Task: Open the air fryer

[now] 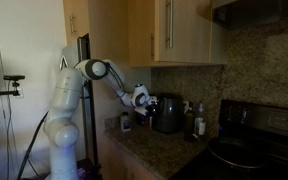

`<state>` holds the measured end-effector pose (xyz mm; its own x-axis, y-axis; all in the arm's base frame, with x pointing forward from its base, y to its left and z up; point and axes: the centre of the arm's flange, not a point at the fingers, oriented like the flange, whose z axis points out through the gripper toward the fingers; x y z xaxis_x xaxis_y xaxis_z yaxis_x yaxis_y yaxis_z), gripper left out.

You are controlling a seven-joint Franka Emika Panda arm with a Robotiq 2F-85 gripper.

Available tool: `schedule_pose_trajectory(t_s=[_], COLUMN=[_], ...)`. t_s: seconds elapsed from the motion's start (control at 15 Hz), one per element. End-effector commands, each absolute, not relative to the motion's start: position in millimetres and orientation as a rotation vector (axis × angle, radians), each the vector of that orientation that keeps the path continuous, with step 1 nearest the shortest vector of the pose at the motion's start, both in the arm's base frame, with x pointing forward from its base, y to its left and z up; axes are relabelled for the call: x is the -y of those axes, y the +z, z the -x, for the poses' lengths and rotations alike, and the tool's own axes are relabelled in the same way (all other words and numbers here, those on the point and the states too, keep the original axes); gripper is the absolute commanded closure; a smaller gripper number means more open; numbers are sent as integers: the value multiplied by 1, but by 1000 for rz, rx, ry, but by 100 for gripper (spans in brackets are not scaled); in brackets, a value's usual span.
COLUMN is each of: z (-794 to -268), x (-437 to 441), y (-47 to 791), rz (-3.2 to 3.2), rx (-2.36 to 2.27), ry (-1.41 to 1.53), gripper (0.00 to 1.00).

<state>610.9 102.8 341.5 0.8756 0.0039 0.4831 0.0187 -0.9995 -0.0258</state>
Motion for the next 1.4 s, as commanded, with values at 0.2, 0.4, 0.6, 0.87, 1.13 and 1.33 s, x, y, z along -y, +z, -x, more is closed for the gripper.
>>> schedule_pose_trajectory(t_s=[0.2,0.4,0.6,0.87,1.13,1.33], z=[-606,-599,-592,-584,-591,-597], x=[-106,-105,-104,-105,-105,-101], y=[347,347,348,344,341,345], rz=[3087,3089,3085,3093,3133,3192], rx=[14,29,29,25,-150,-228], ry=[-352,-113,97,250,57,-60], gripper=[94,94,94,94,50,27])
